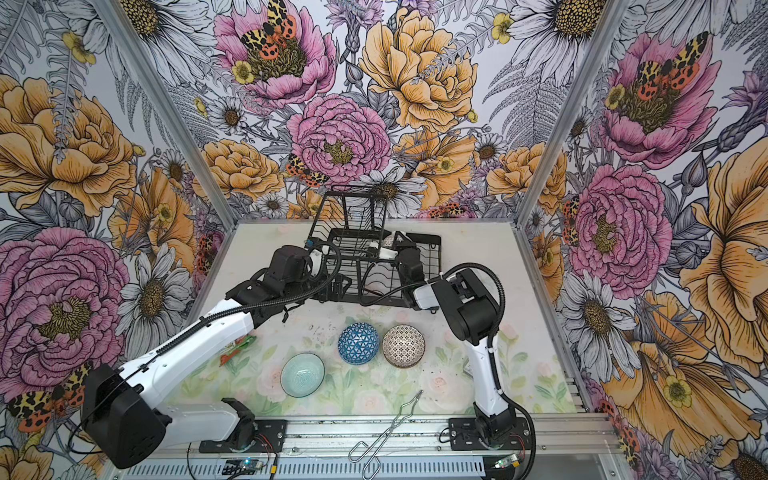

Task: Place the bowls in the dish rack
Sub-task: 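Carry the bowl with right gripper over into the dish rack, then lower the bowl into a rack slot and open right gripper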

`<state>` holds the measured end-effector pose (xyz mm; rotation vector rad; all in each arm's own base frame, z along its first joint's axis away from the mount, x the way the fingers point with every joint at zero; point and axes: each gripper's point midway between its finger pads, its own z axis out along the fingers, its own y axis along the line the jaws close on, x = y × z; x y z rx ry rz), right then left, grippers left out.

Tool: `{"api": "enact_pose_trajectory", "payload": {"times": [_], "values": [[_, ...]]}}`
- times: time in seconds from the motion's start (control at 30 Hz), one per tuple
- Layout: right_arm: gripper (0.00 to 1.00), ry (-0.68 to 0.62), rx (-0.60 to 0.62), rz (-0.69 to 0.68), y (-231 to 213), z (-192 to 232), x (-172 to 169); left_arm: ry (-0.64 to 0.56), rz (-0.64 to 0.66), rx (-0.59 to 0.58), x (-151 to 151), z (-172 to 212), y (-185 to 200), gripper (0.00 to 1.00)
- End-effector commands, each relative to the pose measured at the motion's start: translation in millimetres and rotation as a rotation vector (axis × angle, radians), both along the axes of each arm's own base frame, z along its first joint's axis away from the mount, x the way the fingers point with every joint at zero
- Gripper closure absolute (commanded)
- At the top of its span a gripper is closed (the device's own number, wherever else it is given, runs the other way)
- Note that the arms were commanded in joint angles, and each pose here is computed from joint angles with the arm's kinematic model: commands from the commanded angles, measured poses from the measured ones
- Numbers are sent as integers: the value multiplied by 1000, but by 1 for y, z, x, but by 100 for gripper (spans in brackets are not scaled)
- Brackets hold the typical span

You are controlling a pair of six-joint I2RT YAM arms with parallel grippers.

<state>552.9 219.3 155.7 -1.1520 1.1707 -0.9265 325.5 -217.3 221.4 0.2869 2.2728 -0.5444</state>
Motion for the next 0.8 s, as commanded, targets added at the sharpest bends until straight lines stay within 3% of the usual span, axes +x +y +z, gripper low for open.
{"api": "enact_pose_trajectory", "payload": {"times": [0.0,0.77], "values": [[100,-97,77,32,10,33,10,-25,-2,-26,-1,14,2,1],[100,-28,136,99,37,7,37,-19,20,-18,-3,15,8,1]]}}
